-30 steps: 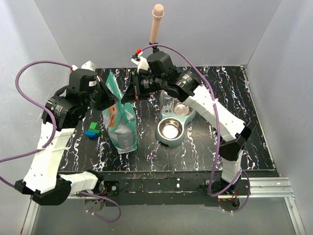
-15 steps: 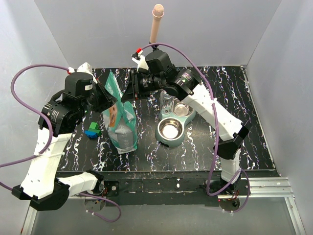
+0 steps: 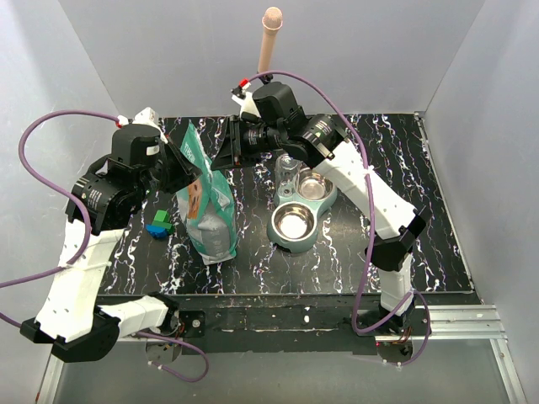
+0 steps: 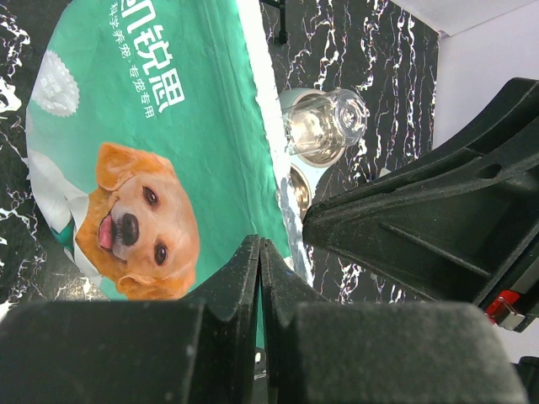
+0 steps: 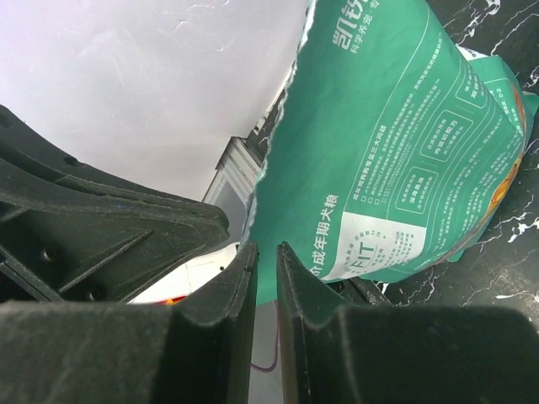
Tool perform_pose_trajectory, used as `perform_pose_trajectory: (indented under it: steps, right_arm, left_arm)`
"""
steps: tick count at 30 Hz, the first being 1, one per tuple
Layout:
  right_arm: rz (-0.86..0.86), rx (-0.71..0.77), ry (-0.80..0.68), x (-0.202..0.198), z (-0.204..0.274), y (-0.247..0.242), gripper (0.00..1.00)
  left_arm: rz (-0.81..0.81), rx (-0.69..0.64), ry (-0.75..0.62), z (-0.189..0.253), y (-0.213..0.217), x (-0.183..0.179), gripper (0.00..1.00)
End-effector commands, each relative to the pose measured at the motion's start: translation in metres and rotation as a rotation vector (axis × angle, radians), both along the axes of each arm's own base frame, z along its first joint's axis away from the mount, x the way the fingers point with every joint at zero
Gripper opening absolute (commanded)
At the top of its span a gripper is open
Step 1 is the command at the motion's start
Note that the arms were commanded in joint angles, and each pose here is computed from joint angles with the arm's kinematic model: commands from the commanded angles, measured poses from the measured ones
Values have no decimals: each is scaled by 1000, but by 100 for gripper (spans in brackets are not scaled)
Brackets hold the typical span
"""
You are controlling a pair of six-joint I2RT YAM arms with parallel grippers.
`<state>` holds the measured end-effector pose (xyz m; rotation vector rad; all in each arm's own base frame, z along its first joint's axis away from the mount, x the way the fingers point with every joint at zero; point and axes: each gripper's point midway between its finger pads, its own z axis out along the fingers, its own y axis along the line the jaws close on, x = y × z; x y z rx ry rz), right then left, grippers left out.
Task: Serve the pet food
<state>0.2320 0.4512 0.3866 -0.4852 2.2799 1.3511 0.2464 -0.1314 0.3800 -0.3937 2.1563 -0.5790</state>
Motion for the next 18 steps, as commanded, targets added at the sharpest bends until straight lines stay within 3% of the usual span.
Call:
perform_pose_trajectory:
  steps: [1, 10, 14, 18]
  right_arm:
    - [9, 12, 0, -1, 4, -1, 20]
    - [-9, -4, -43, -2, 10, -6, 24]
    - [-3, 40, -58, -9, 28, -8, 28]
    - [3, 41, -68, -10, 28, -7, 29]
  left_arm:
    - [6, 9, -12, 2, 3, 0, 0]
    - [5, 17, -7, 3, 2, 1, 1]
    - [43, 55, -34, 11, 14, 2, 44]
    - [51, 43, -53, 14, 11, 10, 51]
